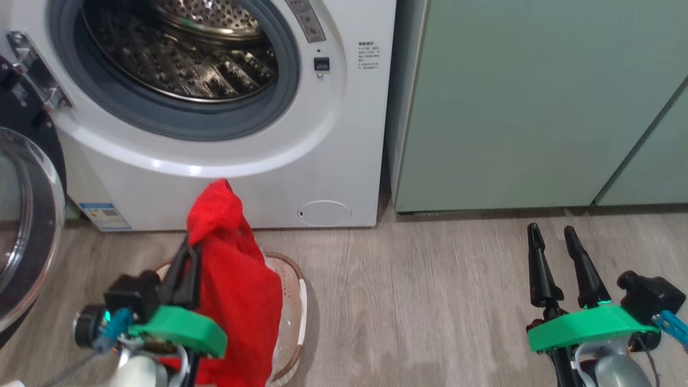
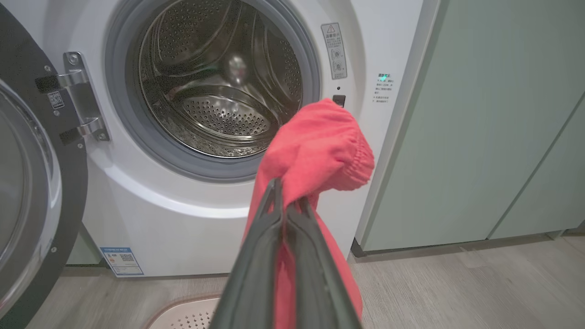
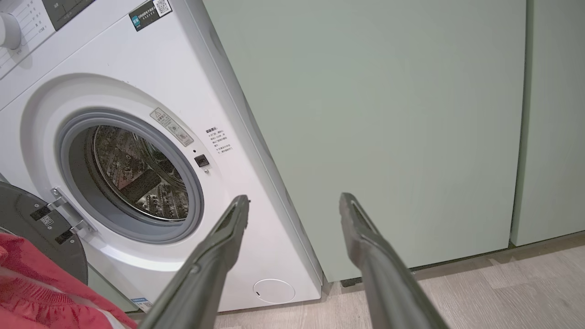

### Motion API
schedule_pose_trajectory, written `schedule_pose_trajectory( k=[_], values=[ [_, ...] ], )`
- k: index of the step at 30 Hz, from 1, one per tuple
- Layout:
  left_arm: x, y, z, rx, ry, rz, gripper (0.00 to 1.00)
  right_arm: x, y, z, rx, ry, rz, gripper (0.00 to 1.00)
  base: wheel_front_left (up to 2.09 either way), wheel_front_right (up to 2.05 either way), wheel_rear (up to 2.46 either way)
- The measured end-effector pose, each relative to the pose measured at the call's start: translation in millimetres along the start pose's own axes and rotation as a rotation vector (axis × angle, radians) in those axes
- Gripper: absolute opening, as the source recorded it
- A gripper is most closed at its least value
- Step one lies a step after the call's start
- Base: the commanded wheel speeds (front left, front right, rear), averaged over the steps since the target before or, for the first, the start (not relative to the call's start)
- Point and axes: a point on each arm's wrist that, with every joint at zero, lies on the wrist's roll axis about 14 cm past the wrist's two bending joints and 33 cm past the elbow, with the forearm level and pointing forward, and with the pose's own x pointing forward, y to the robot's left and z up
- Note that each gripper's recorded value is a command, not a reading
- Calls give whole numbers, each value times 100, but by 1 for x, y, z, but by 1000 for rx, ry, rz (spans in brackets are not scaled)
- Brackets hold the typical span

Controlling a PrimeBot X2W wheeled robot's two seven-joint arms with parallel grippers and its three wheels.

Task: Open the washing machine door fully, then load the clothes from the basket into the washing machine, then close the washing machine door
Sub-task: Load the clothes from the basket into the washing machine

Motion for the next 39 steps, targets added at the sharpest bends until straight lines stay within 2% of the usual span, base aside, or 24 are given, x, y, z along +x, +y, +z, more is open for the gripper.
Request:
schedule_pose_trajectory(
  k=[12, 19, 27, 39],
  values=[
    [69, 11, 24, 2, -97, 11, 0, 21, -7, -16, -7, 41, -20, 100, 0, 0, 0],
    [146, 19, 37, 4, -178, 3, 0, 45, -24, -28, -26, 64, -57, 100, 0, 0, 0],
    [233, 46, 9, 16, -161, 29, 0, 73, -38, -58, -32, 125, -79, 100, 0, 0, 0],
    [350, 69, -44, 143, -89, 11, 0, 81, -80, -104, -7, 225, -184, 100, 0, 0, 0]
  ],
)
